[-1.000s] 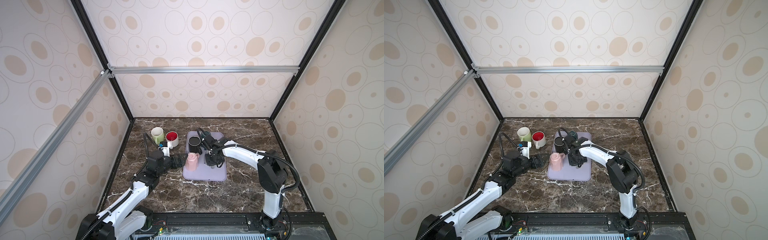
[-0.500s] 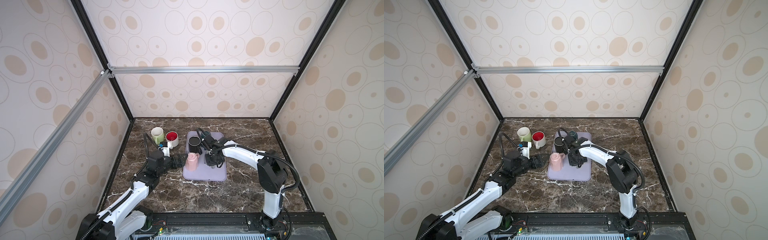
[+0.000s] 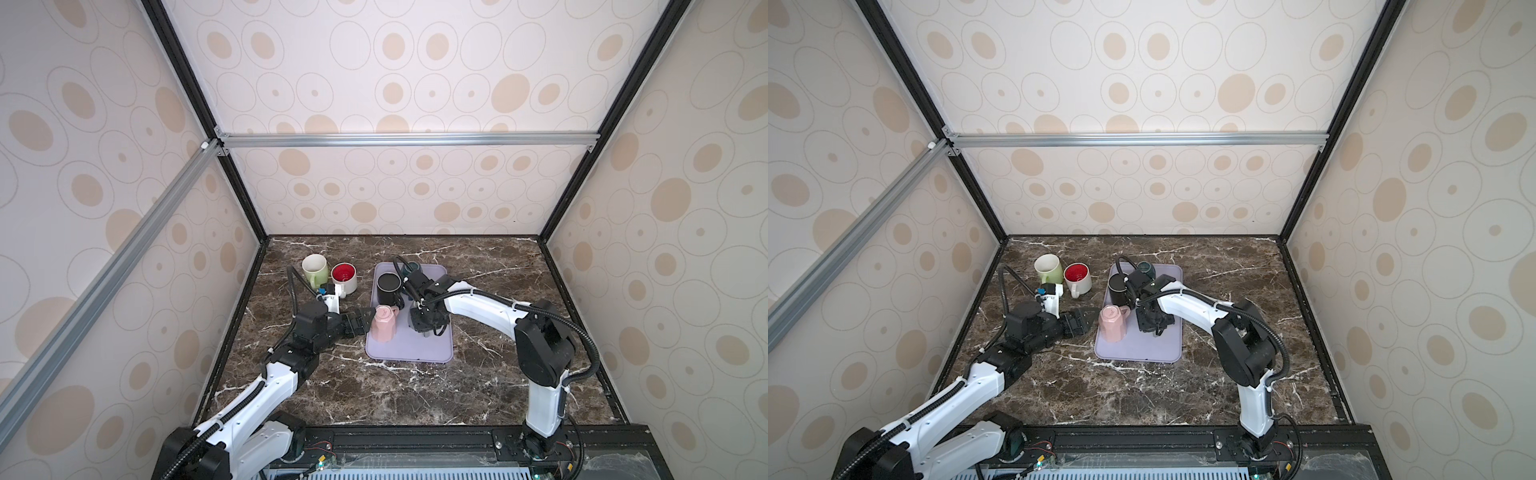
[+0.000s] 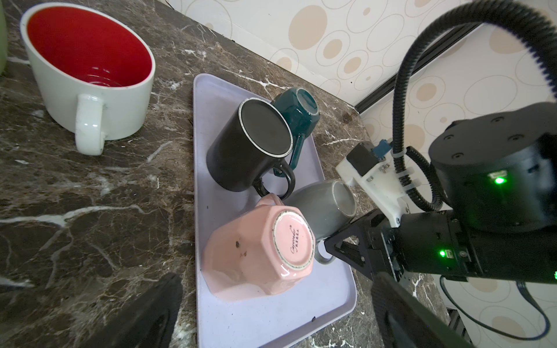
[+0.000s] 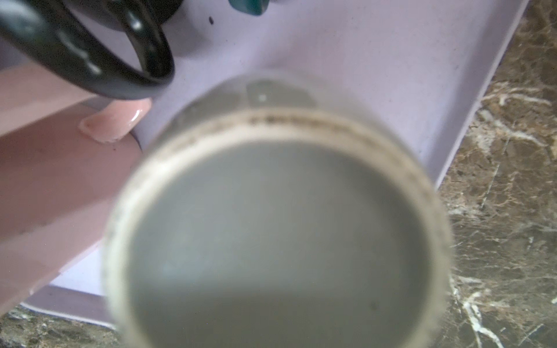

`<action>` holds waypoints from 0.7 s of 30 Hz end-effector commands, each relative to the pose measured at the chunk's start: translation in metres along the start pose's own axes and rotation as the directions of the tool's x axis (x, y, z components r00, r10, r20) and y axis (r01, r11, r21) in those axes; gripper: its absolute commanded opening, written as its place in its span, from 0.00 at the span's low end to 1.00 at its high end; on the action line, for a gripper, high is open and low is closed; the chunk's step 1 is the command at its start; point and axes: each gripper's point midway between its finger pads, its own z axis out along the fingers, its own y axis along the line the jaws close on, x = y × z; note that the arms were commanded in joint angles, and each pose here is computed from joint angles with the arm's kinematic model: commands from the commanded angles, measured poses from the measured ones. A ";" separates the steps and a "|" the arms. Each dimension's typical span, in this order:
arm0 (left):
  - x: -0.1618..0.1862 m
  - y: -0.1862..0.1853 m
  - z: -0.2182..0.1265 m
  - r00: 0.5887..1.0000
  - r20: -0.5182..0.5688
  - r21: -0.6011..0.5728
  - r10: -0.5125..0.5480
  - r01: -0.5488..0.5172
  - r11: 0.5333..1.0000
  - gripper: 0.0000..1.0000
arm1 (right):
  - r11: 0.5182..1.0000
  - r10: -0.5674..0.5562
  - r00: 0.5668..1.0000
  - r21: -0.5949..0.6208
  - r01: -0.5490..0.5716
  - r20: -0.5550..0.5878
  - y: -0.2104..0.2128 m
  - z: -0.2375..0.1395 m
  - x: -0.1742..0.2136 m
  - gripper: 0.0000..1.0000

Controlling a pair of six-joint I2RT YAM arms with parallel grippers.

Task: Turn the mug right side up
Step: 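Lift the grey mug with the right gripper toward the left gripper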

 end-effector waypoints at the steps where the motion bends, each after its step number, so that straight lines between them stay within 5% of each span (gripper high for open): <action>1: -0.002 -0.002 0.001 1.000 0.012 0.008 -0.002 0.002 1.000 0.98 | 0.999 -0.008 1.000 0.032 0.008 -0.017 -0.008 0.001 0.010 0.00; 21: -0.002 -0.004 0.001 1.000 0.011 0.017 -0.008 0.008 1.000 0.98 | 0.998 -0.006 0.999 -0.061 0.009 0.042 0.001 -0.017 0.008 0.00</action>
